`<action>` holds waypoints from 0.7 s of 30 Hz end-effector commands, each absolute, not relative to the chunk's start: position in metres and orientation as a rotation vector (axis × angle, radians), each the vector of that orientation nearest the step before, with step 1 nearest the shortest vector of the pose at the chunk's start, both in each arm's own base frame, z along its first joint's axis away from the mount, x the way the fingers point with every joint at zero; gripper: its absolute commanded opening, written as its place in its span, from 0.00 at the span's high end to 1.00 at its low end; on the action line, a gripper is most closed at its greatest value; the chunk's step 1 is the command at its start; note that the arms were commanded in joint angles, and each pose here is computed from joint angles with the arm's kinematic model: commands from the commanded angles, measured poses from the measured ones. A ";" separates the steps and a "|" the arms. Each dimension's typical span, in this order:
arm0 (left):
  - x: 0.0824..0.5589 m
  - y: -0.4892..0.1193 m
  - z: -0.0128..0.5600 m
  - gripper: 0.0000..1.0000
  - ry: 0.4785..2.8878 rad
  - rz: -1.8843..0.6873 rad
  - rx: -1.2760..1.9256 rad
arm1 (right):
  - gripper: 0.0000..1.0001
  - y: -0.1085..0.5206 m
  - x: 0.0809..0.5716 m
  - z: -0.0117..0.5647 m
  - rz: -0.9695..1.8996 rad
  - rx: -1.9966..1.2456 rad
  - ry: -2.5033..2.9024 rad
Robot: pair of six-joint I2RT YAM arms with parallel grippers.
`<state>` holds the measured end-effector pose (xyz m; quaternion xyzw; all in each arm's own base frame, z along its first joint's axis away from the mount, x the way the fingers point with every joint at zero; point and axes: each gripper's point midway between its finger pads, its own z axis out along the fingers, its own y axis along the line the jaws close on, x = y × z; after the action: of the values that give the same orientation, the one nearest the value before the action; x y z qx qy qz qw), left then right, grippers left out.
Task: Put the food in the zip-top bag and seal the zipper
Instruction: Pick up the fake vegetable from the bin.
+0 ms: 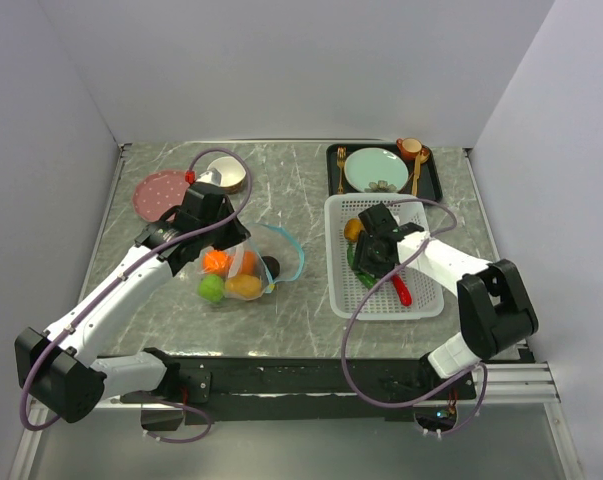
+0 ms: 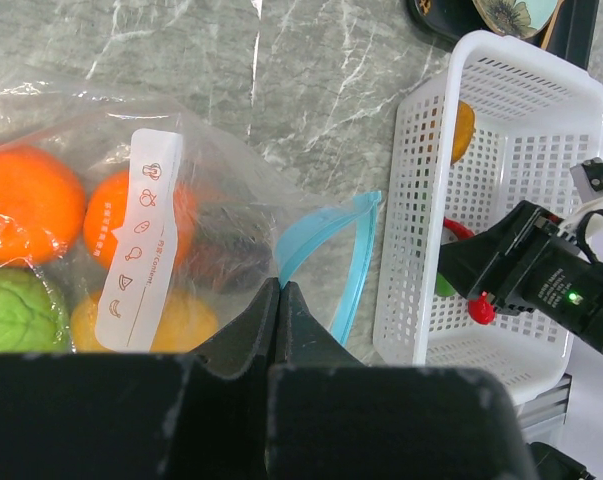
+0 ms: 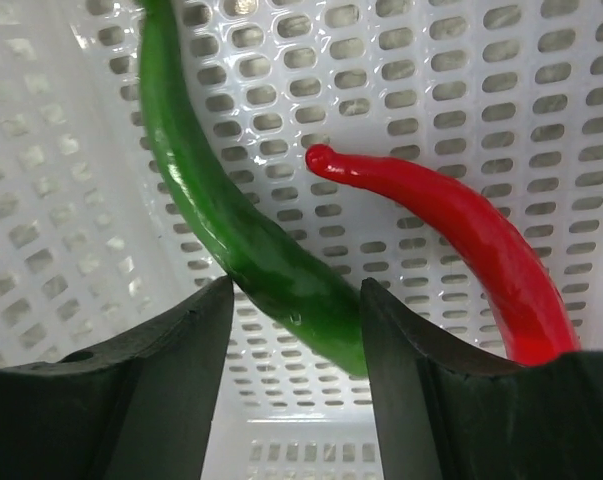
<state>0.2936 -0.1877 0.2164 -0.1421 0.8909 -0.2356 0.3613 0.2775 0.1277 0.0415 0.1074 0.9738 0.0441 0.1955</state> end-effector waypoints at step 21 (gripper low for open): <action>0.298 -0.198 0.223 0.99 2.278 -0.671 -0.337 | 0.70 0.147 0.318 0.084 0.193 0.313 2.548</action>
<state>0.2931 -0.1919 0.2161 -0.1376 0.8915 -0.2442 0.3559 0.2800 0.1356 0.0532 0.1012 0.9679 0.0624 0.2214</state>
